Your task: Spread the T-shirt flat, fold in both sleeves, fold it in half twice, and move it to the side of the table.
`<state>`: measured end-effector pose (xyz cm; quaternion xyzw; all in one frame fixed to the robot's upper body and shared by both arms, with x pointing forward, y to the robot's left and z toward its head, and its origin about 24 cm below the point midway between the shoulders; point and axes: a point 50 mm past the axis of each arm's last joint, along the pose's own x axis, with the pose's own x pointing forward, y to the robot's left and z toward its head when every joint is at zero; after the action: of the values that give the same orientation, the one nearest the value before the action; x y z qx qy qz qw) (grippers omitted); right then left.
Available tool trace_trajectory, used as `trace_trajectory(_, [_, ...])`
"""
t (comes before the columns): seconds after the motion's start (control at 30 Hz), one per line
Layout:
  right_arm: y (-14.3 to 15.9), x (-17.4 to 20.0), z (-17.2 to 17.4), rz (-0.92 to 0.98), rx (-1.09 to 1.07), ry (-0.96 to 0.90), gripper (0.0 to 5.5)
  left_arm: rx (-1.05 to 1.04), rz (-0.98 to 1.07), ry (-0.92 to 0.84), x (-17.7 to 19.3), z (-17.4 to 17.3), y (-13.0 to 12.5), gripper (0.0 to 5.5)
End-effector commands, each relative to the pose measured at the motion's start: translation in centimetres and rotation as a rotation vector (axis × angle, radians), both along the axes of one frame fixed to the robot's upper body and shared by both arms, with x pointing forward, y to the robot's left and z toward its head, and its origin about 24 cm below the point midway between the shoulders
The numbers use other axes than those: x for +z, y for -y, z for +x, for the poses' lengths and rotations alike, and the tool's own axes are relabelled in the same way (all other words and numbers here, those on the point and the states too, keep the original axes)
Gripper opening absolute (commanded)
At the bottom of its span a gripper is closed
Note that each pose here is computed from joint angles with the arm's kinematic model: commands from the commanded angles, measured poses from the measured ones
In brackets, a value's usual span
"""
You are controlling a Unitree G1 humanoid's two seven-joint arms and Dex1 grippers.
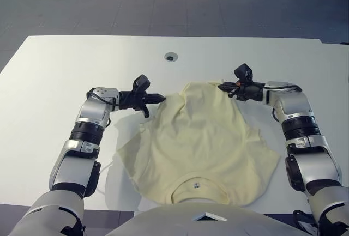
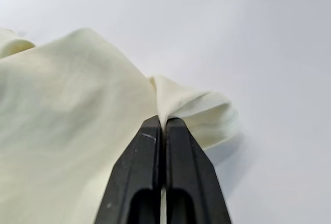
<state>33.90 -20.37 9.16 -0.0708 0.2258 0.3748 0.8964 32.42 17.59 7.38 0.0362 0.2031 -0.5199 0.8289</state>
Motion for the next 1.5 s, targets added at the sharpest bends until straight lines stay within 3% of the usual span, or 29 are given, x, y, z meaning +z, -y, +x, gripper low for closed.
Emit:
trace_trajectory(0.03, [0.4, 1.1, -0.6, 0.022, 0.015, 0.063, 0.02, -0.018, -0.041, 0.090, 2.1, 0.0, -0.9, 0.00])
trace_trajectory(0.23, [-0.4, 3.0, -3.0, 0.100, 0.145, 0.216, 0.02, -0.128, -0.124, 0.196, 4.0, -2.6, -1.5, 0.00])
trace_trajectory(0.4, [-1.7, 3.5, -8.8, 0.063, 0.477, 0.289, 0.02, -0.356, -0.112, 0.219, 3.9, -7.5, -1.4, 0.00])
trace_trajectory(0.57, [-1.0, 0.2, -13.9, -0.149, 0.733, 0.115, 0.02, -0.565, 0.102, 0.108, 1.0, -11.5, -2.7, 0.00])
trace_trajectory(0.83, [2.7, -2.1, -14.8, -0.381, 0.741, -0.001, 0.02, -0.610, 0.302, 0.125, -0.4, -11.6, -3.7, 0.00])
trace_trajectory(0.97, [3.4, -2.0, -15.9, -0.385, 0.746, -0.024, 0.00, -0.618, 0.306, 0.123, -0.2, -12.0, -4.2, 0.81])
trace_trajectory(1.33, [2.8, 1.5, -16.7, -0.236, 0.618, 0.089, 1.72, -0.597, 0.134, 0.135, 2.9, -13.1, -4.2, 2.54])
trace_trajectory(1.5, [3.6, 2.9, -16.7, -0.272, 0.570, 0.109, 2.49, -0.499, 0.031, 0.220, 4.9, -11.1, -3.6, 3.34])
